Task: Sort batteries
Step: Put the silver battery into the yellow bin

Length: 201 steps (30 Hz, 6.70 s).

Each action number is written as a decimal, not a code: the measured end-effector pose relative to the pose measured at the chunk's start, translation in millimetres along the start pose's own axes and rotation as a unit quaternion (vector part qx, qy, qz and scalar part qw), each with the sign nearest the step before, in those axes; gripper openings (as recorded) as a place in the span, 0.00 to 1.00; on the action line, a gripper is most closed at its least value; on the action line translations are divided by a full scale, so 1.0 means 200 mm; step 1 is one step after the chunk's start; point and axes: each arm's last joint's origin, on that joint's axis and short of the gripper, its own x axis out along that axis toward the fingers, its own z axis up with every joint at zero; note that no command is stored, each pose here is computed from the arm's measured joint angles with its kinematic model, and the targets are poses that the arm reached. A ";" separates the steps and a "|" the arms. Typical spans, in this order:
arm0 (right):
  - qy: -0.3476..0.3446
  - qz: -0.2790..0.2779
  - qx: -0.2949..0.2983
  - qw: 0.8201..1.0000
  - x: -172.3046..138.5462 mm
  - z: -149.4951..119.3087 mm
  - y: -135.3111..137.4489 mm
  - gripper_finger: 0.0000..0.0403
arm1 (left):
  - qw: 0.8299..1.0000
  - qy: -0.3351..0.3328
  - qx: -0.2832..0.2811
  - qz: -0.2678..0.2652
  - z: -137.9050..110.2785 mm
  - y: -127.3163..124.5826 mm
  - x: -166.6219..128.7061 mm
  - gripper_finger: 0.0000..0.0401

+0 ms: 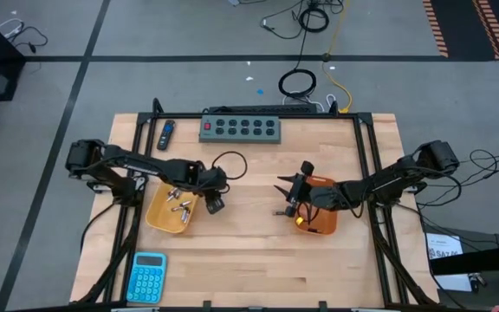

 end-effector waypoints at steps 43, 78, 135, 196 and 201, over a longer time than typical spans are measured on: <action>-0.013 0.049 -0.008 0.999 0.01 0.03 0.00 0.31 | 0.985 0.073 0.154 0.026 0.07 -0.28 -0.01 0.39; 0.002 0.008 -0.052 0.999 0.10 0.09 -0.11 0.31 | 0.987 0.035 0.086 0.129 -0.12 -0.46 -0.02 0.39; -0.002 0.040 -0.021 0.999 0.12 0.09 -0.13 0.31 | 0.992 0.115 -0.017 0.051 0.05 -0.30 0.17 0.39; 0.021 0.050 -0.023 0.998 0.12 0.06 -0.13 0.31 | 0.968 0.222 0.050 0.106 -0.34 -0.26 -0.15 0.12; 0.019 0.056 -0.025 0.998 0.11 0.06 -0.12 0.31 | 0.970 0.214 0.028 0.112 -0.39 -0.24 -0.09 0.21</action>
